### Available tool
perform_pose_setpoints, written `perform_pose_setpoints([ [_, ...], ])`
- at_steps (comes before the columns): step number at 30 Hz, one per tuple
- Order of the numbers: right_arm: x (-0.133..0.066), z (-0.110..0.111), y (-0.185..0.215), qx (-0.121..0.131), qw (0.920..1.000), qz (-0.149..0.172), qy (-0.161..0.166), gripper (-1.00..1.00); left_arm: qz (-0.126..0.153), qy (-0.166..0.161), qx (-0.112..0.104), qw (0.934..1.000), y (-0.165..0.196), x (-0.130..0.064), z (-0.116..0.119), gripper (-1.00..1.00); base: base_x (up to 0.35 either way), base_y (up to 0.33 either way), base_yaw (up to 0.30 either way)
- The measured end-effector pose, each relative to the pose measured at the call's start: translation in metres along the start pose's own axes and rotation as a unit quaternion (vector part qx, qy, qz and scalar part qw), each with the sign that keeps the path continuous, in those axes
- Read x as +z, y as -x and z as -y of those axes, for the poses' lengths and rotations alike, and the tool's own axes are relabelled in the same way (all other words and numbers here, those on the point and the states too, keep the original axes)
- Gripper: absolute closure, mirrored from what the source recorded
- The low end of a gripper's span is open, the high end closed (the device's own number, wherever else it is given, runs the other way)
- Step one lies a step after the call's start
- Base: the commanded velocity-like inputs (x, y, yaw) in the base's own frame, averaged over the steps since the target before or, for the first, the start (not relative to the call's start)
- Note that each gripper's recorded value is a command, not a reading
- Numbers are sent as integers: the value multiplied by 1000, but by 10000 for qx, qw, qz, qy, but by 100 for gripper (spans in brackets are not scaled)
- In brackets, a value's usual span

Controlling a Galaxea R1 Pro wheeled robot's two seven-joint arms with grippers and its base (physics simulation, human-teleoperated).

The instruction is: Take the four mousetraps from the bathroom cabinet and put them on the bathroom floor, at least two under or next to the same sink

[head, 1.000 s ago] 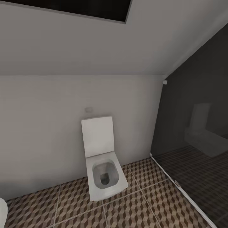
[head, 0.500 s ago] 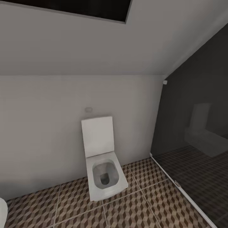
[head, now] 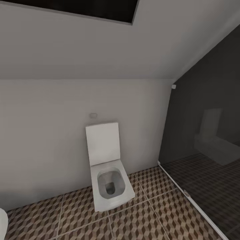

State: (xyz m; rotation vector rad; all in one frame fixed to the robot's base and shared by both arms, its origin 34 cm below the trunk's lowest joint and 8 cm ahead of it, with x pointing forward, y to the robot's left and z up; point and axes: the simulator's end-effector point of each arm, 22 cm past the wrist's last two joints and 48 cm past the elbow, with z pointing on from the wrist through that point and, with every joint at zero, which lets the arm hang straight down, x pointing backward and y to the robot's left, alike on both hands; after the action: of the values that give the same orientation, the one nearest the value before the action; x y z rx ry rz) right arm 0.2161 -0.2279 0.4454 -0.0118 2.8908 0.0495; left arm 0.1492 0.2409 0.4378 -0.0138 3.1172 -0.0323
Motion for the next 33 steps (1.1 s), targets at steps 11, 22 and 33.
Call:
perform_pose_setpoints([
  [11, -11, 5, 144, -52, 9837, 1795, -57, -100, 2120, 58, 19, 9773, 200, -43, -5, -100, 0, 0, 0],
  [22, -36, 6, 234, -54, 9682, 2501, -78, -100, 3038, 391, 130, 9518, 280, -91, -53, -100, 0, 0, 0],
  [33, -96, 5, 340, -70, 9380, 3466, -76, -100, 3857, 328, 129, 9220, 375, -181, -40, -100, 0, 0, 0],
])
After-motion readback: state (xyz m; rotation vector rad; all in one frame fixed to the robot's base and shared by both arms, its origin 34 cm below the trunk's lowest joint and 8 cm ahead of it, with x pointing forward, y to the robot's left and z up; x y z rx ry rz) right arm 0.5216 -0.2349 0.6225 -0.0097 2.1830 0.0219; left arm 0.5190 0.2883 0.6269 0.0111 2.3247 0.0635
